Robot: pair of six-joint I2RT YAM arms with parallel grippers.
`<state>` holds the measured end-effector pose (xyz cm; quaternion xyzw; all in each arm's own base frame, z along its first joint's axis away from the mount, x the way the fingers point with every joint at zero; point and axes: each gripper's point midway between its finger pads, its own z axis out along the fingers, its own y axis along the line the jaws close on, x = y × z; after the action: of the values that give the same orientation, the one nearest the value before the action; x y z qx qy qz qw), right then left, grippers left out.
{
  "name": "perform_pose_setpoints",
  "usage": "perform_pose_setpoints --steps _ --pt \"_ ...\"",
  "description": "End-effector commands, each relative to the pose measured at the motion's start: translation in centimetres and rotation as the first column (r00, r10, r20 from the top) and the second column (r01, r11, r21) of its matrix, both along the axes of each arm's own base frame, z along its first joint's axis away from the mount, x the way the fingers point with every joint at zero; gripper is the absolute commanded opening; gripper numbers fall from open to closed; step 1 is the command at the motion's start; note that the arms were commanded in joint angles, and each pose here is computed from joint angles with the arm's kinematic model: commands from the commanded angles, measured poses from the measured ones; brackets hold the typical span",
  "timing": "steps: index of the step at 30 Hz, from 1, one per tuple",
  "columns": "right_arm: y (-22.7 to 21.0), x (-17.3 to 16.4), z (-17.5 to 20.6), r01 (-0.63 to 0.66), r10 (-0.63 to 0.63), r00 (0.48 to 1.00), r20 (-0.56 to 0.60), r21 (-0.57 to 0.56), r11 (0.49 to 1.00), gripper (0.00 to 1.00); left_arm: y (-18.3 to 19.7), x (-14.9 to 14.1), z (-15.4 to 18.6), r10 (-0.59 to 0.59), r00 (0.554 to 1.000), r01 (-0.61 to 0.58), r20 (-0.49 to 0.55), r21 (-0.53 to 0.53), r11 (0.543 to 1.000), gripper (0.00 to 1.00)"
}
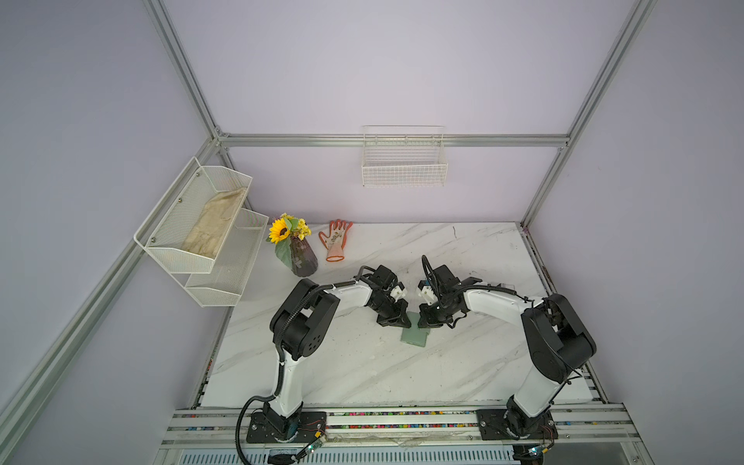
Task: Insert credit cards into a card holder
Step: Close the card holder at the center of the board.
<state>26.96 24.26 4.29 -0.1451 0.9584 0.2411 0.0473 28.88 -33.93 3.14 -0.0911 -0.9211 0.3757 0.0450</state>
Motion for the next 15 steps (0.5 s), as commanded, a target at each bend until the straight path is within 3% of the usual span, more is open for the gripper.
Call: perform_pose_setpoints --steps 1,6,15 --pt "-0.2 -0.1 -0.4 -0.007 0.007 1.000 -0.015 -0.017 1.000 0.00 1.9 -1.4 -2.3 0.026 0.999 -0.022 -0.044 0.098 0.995 0.02" --pt "0.0 0.3 0.5 -0.005 0.005 1.000 -0.001 -0.015 1.000 0.00 1.9 -1.3 -2.3 0.027 0.999 -0.022 -0.043 0.097 0.995 0.02" --pt "-0.3 -0.8 -2.2 0.002 -0.005 0.998 -0.058 -0.045 0.999 0.00 1.9 -1.4 -2.2 0.024 0.999 -0.020 -0.041 0.096 0.995 0.02"
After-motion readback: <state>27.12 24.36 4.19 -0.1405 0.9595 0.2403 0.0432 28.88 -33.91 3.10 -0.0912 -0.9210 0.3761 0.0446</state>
